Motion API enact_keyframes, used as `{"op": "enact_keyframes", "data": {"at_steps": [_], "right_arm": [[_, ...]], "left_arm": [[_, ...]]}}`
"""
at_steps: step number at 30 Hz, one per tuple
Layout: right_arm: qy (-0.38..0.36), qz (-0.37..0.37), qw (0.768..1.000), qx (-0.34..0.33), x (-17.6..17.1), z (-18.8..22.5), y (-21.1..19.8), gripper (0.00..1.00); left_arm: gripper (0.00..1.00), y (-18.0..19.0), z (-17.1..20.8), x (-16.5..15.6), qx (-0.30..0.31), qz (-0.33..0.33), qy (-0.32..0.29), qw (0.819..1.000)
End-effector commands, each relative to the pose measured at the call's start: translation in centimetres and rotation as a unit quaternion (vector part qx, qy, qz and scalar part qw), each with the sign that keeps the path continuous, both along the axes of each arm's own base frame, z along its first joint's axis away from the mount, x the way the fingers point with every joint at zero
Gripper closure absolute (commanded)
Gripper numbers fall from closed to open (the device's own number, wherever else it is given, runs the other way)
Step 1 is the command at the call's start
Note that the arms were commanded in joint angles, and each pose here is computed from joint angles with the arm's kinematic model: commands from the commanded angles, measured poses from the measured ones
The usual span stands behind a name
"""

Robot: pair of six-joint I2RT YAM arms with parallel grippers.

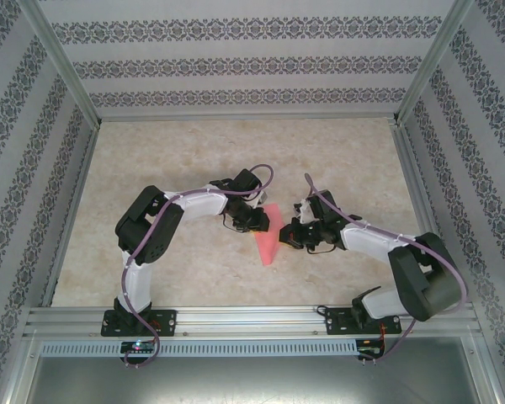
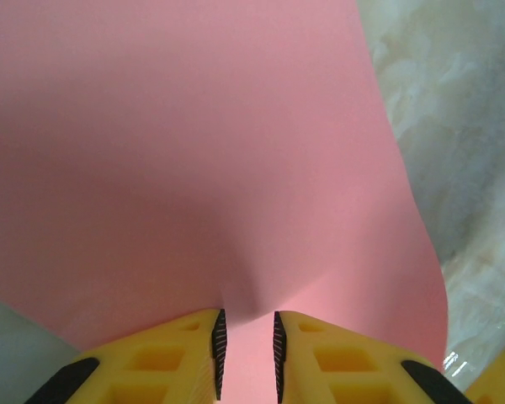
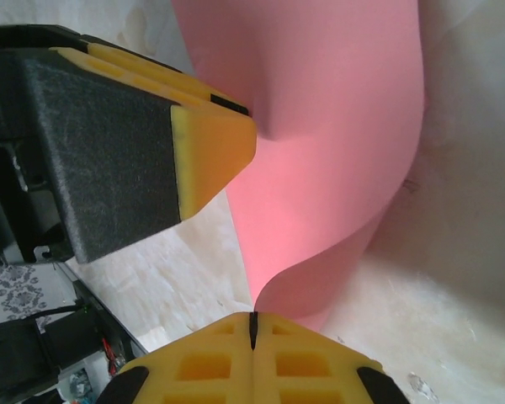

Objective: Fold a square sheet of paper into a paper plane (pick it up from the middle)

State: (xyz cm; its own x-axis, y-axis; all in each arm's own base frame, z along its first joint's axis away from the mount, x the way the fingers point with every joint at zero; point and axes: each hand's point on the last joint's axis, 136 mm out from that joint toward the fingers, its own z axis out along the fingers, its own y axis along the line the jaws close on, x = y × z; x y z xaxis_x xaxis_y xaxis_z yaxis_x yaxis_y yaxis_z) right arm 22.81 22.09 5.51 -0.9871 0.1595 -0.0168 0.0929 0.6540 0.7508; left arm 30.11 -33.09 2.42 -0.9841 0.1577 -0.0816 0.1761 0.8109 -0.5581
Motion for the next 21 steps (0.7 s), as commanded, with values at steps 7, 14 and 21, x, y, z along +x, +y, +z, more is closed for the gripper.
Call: {"op": "enact_keyframes", "data": {"at_steps": [7, 14, 21], "right_arm": [[-0.005, 0.016, 1.000, 0.013, 1.8, 0.0, 2.4, 0.98], [0.002, 0.022, 1.000, -0.013, 2.2, -1.2, 2.6, 0.99], [0.009, 0.032, 0.999, -0.035, 2.1, -2.2, 2.6, 0.98]], "left_arm": [[0.73, -0.4, -0.2, -0.6, 0.000, -0.017, 0.010, 1.000], [0.73, -0.9, 1.8, -0.1, -0.018, -0.019, 0.001, 1.000], [0.72, -0.1, 3.3, 1.4, -0.020, -0.011, -0.016, 1.000]]}}
